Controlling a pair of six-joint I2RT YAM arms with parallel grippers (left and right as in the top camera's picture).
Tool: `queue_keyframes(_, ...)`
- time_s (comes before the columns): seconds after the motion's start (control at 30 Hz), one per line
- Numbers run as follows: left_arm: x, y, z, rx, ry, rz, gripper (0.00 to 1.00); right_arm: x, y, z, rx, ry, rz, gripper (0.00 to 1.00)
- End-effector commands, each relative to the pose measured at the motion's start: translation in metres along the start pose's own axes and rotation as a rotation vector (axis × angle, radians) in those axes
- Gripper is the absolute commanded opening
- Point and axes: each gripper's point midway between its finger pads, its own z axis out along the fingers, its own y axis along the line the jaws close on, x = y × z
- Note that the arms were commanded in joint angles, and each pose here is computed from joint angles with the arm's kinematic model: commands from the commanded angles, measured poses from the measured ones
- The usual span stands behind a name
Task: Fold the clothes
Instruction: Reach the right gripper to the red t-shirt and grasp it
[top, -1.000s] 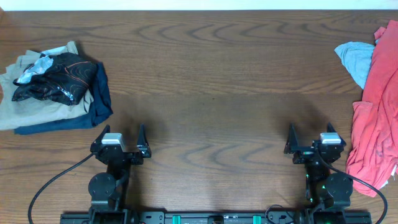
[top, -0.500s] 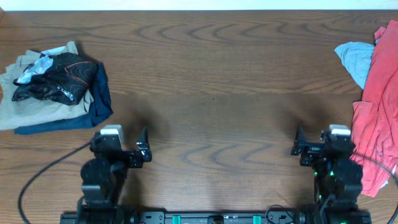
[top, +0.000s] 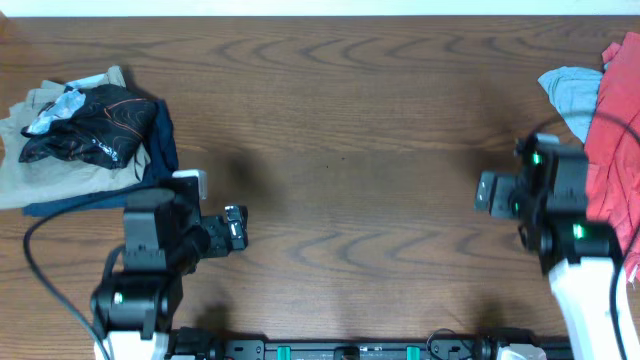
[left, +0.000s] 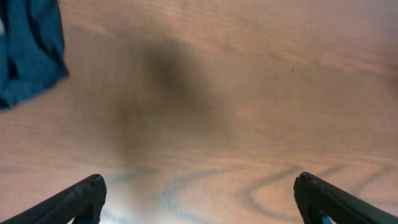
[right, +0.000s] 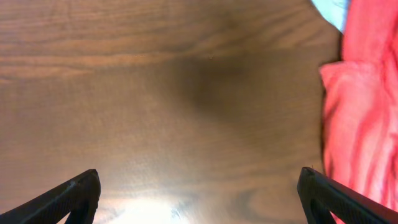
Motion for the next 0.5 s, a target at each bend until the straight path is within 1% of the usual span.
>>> queue_keyframes(0.0,-0.002,-0.003,0.003,0.009,0.059,-0.026,0.98,-0.011,-0.002,0.012,0.015,0.034,-0.005,0.99)
queue_keyframes(0.07,0.003,0.0,0.008,0.001,0.094,-0.034,0.98,-0.012,-0.018,0.024,0.106,0.049,0.008,0.99)
queue_keyframes(0.2,0.009,0.002,0.016,-0.009,0.141,-0.046,0.98,-0.009,-0.073,0.043,0.356,0.07,0.158,0.98)
queue_keyframes(0.23,0.01,0.003,0.016,-0.01,0.149,-0.047,0.98,-0.008,-0.083,0.048,0.388,0.078,0.183,0.95)
queue_keyframes(0.37,0.011,0.004,0.019,-0.013,0.163,-0.051,0.98,0.008,-0.118,0.071,0.454,0.132,0.332,0.78)
queue_keyframes(0.4,0.011,0.004,0.019,-0.014,0.164,-0.051,0.98,0.014,-0.126,0.077,0.472,0.149,0.372,0.75)
queue_keyframes(0.47,0.012,0.004,0.02,-0.014,0.166,-0.051,0.97,0.022,-0.138,0.087,0.496,0.173,0.421,0.72)
